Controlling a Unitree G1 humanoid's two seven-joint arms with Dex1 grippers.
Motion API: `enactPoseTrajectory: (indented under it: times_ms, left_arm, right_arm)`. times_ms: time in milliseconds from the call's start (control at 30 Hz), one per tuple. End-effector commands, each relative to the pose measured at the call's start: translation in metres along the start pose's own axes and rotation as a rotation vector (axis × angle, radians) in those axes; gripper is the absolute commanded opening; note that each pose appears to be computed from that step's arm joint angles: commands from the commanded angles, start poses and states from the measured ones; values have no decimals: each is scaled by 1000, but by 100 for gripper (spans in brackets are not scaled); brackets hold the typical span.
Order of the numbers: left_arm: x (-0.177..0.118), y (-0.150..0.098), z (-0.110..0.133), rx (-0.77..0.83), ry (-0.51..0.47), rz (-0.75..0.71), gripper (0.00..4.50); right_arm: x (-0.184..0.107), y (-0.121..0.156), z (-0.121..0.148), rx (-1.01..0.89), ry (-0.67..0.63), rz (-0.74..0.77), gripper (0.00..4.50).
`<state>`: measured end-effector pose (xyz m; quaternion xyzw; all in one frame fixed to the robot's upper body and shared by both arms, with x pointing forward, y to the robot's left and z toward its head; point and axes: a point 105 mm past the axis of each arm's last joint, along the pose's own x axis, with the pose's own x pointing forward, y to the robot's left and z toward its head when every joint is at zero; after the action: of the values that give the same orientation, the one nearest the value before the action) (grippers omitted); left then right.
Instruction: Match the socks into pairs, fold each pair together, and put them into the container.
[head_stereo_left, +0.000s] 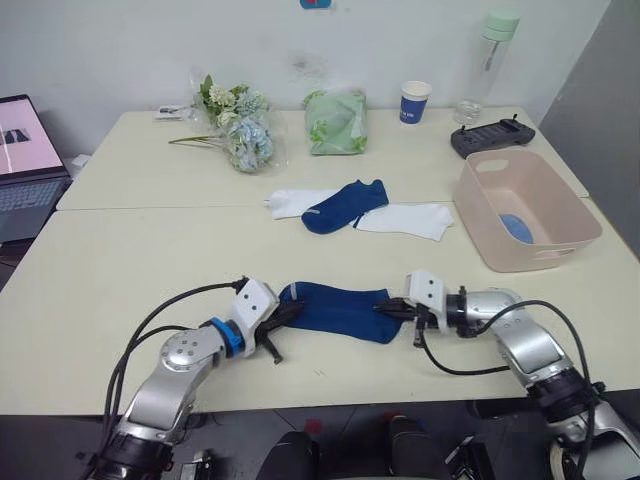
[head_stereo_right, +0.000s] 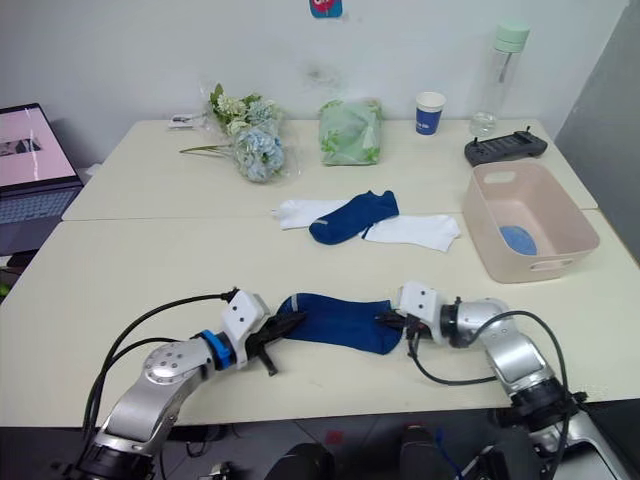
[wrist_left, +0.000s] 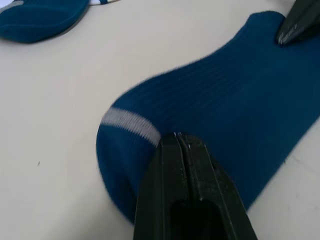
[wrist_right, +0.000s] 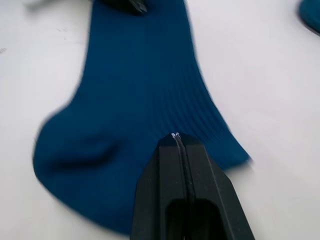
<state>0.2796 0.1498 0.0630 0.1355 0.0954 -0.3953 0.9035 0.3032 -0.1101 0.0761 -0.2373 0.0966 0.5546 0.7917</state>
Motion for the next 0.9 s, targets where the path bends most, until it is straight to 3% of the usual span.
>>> enactPoseTrajectory:
  times_ms: [33, 200, 367, 600, 700, 800, 900]
  left_arm:
    - [-10, -3, 20, -8, -86, -14, 1]
    - [-7, -20, 24, -16, -75, -80, 1]
    - [-1, -27, 6, -18, 25, -87, 1]
    - [-15, -14, -13, -4, 120, -45, 1]
    - [-25, -8, -2, -24, 71, -33, 1]
    - [-30, -2, 16, -90, -21, -4, 1]
    - [-41, 23, 29, -234, -111, 124, 1]
  right_arm:
    - [-12, -7, 26, 34, -136, -19, 0]
    - [1, 5, 48, 127, -232, 64, 0]
    - [27, 28, 30, 67, -96, 182, 0]
    - [6, 25, -3, -24, 69, 195, 0]
    - [-16, 16, -3, 1, 65, 160, 0]
    - [-25, 12, 18, 117, -59, 117, 0]
    - [-38, 3, 28, 186, -112, 32, 0]
